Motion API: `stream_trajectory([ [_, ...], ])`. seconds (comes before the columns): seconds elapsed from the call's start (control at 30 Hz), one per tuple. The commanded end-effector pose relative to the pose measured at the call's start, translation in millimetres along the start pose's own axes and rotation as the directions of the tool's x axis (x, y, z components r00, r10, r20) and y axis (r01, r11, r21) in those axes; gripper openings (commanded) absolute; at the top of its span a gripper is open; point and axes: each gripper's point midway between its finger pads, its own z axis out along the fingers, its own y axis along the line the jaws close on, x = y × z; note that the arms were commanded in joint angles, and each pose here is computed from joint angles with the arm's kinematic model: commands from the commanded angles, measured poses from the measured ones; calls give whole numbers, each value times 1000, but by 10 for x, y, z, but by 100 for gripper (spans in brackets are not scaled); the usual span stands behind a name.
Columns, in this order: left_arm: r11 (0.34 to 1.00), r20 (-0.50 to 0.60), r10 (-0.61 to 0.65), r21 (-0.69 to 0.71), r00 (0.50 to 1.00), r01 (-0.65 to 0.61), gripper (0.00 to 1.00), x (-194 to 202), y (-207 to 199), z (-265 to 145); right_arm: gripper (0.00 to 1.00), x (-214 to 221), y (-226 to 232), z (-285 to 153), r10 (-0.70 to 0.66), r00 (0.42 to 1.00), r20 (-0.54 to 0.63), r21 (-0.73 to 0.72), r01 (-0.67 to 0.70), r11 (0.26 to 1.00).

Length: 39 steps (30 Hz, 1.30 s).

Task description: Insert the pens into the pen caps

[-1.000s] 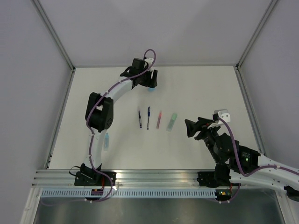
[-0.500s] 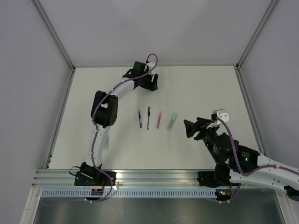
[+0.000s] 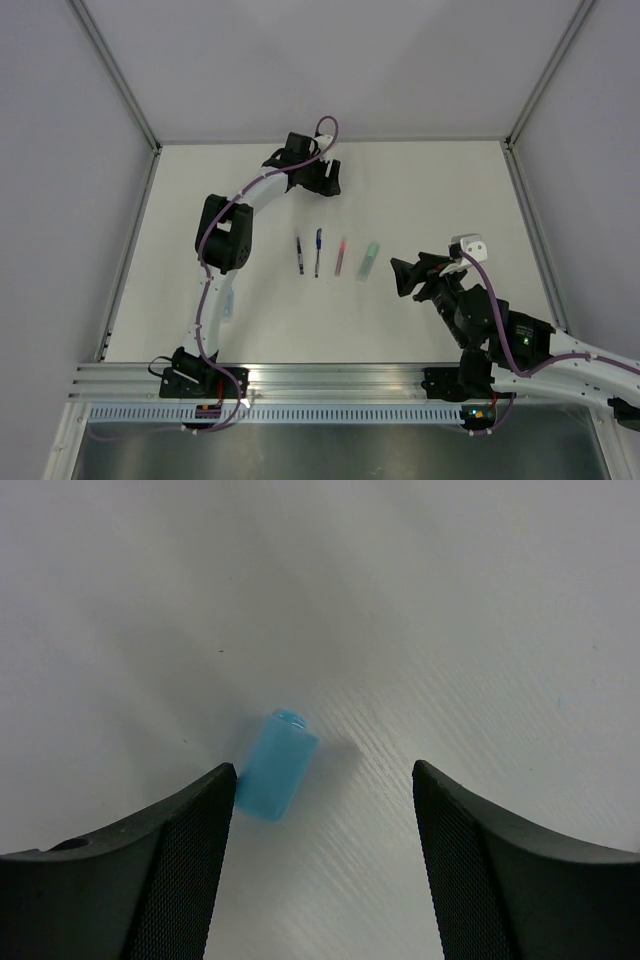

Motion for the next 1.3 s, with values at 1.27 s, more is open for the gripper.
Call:
stream_trajectory([
  [1.27, 970, 266, -239, 112, 934, 216, 77, -837, -135, -373, 71, -183, 26, -106, 48, 998, 33, -60, -46, 997],
])
